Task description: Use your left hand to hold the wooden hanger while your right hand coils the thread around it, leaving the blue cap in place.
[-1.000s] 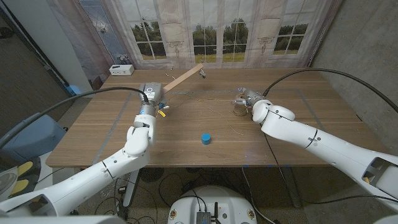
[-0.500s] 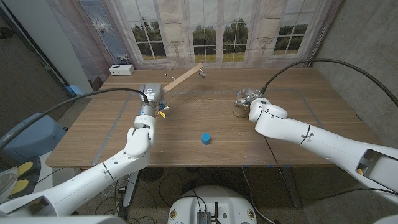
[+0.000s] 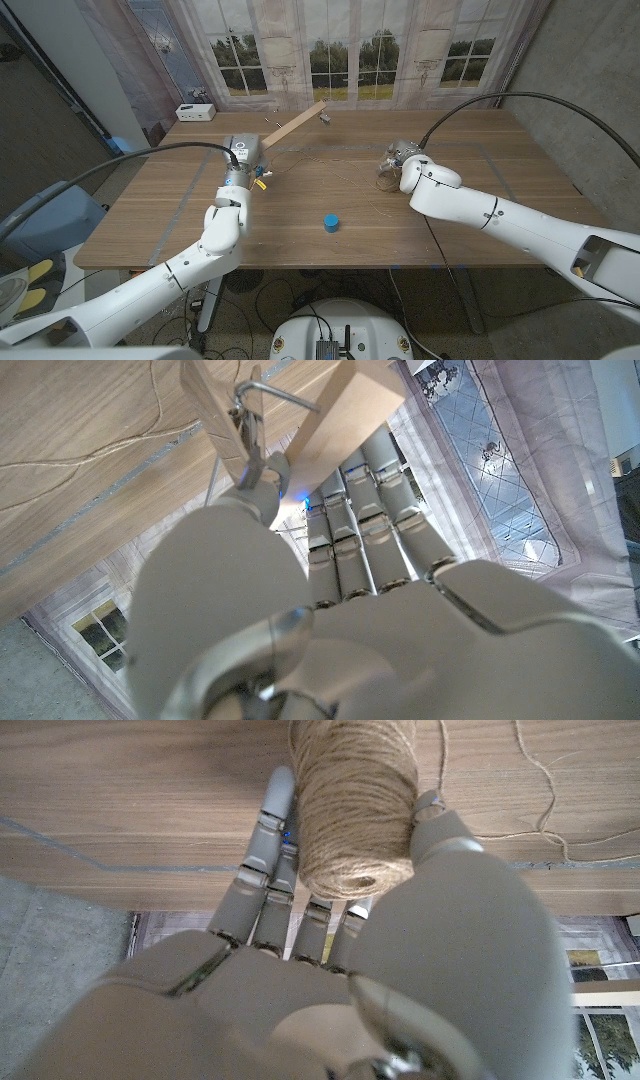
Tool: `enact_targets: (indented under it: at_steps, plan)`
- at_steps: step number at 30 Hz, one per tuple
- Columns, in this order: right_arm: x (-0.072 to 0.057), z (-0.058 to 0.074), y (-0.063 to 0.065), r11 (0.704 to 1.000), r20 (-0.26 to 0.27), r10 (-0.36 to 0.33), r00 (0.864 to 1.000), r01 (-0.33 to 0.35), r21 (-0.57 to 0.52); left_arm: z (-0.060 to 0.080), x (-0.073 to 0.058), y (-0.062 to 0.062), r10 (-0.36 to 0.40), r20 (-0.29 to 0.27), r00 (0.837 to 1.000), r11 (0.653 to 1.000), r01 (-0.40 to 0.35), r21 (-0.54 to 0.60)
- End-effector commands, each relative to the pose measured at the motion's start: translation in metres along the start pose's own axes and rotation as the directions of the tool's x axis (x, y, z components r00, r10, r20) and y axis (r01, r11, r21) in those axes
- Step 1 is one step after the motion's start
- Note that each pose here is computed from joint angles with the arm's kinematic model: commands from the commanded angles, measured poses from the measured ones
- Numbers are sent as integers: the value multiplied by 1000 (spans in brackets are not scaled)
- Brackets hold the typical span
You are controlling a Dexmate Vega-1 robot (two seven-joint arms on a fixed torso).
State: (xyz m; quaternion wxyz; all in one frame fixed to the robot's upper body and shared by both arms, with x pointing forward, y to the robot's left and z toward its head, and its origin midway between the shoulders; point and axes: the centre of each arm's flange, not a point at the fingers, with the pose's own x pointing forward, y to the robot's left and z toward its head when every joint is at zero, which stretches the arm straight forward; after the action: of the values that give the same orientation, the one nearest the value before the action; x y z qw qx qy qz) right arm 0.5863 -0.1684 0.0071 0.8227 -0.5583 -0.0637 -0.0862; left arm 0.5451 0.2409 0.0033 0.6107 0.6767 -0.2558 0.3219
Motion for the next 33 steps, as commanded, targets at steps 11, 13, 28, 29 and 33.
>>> enact_targets:
  at_steps: [11,13,28,29,33]
  plan:
    - [-28,-40,0,837,278,-404,871,229,497,1,1,15,51,49,998,998,-52,20]
    - [-30,-45,0,800,281,-443,852,234,553,2,1,16,55,56,997,998,-56,24]
    - [-39,-61,7,545,292,-628,721,139,827,9,9,28,88,117,989,995,-94,44]
    - [-39,-61,7,532,298,-633,714,122,838,10,9,29,89,120,989,994,-95,46]
    - [-43,-61,6,473,314,-658,684,51,879,11,12,31,94,139,986,993,-102,55]
